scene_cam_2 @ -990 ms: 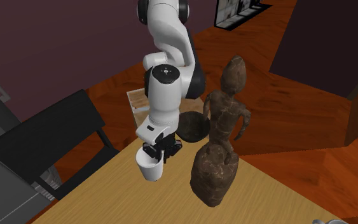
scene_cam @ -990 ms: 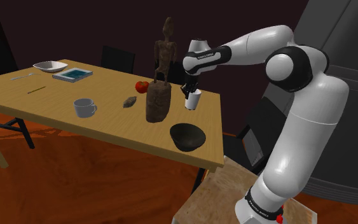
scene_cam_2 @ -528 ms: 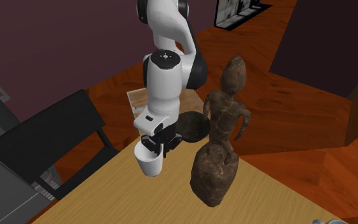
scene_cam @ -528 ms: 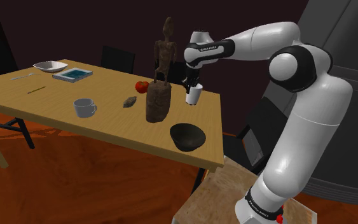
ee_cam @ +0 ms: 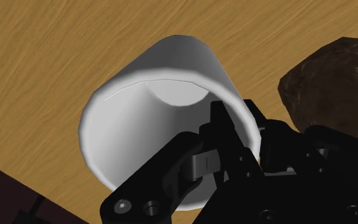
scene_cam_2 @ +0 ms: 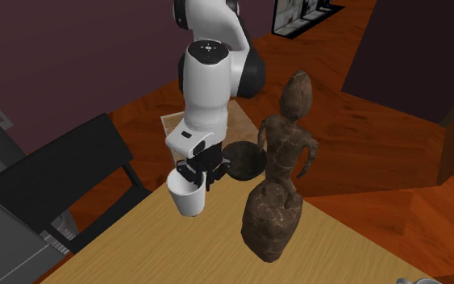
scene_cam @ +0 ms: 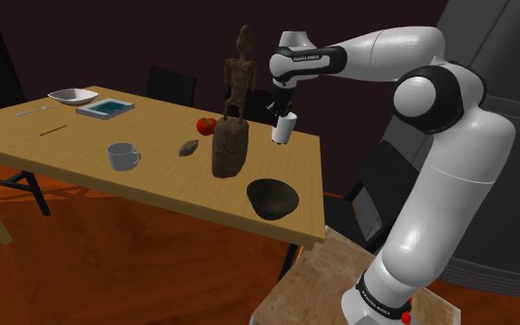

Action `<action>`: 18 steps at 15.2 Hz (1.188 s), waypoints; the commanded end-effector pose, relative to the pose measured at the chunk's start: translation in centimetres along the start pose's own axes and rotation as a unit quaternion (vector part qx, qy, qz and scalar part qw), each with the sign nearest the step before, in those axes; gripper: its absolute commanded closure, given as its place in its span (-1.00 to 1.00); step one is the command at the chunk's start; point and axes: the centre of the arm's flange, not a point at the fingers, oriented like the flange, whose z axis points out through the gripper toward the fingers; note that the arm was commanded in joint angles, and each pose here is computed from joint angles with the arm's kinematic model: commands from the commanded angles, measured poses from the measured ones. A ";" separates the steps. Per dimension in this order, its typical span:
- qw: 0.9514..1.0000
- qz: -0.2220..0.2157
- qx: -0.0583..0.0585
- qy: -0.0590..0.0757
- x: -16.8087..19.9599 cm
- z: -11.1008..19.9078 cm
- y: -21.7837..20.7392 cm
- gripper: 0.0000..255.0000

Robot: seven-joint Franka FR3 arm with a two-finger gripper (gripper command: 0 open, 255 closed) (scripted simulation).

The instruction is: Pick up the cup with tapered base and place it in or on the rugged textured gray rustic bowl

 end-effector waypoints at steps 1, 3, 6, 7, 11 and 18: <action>1.000 0.000 0.000 0.000 0.1 -0.8 0.1 1.00; 1.000 0.000 0.000 0.000 -1.7 -1.4 -1.7 1.00; 1.000 0.000 0.000 0.000 -4.5 -2.4 -4.3 1.00; 1.000 0.000 0.000 0.000 -5.4 -2.7 -5.2 1.00; 1.000 0.000 0.000 0.000 -9.1 -4.0 -8.8 1.00; 1.000 0.000 0.000 0.000 -15.6 -6.2 -15.0 1.00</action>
